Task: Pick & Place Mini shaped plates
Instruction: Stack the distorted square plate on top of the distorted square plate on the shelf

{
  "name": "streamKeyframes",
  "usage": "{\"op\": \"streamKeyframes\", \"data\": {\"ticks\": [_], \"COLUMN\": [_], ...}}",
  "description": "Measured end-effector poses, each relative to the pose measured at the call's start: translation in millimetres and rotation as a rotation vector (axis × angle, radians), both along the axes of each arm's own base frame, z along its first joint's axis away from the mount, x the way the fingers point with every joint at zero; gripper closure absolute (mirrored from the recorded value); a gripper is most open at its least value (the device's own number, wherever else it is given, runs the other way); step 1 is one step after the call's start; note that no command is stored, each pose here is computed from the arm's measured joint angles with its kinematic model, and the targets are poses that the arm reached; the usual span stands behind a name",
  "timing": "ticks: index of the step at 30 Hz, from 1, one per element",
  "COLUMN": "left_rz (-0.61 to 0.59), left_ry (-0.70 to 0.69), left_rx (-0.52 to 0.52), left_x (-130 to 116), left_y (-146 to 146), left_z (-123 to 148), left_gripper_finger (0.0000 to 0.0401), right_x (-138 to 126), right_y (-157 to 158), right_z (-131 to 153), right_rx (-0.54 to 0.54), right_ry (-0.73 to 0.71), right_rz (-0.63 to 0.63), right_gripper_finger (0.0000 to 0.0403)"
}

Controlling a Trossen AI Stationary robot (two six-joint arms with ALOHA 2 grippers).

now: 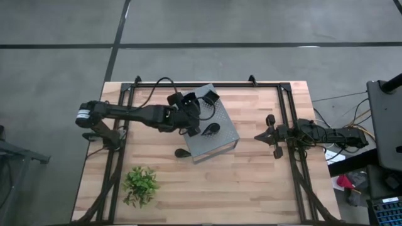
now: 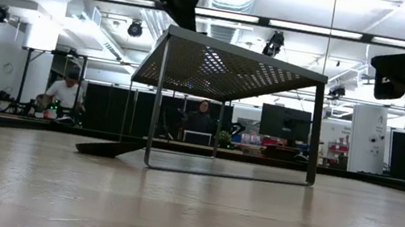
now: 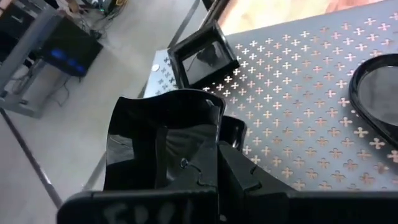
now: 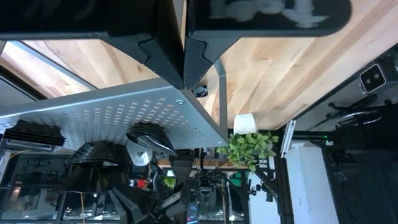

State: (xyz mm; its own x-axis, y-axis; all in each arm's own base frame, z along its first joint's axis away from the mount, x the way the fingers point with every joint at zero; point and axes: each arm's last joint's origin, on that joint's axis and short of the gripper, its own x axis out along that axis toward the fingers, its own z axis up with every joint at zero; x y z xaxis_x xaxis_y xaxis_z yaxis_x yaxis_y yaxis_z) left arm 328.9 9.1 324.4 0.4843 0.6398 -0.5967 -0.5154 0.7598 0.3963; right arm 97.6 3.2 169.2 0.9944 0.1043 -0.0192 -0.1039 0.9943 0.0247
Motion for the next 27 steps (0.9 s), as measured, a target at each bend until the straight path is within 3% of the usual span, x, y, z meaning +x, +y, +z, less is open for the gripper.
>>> {"op": "streamKeyframes", "data": {"ticks": [11, 23, 27], "left_rz": [-0.015, -0.048, -0.065], "left_ry": [0.015, -0.013, -0.066], "left_rx": [-0.049, -0.083, -0.186], "left_x": [0, -5, -15], "left_y": [-2, -11, -29], "left_z": [-4, 3, 10], "left_gripper_finger": [0.0391, 0.0261, 0.0244], "right_x": [0, 0, 0], "right_y": [0, 0, 0], "right_z": [0, 0, 0], "right_rx": [0.0, 0.0, 0.0], "right_ry": [0.0, 0.0, 0.0], "right_rz": [0.0, 0.0, 0.0], "right_gripper_finger": [0.0394, 0.0394, 0.0394]}}
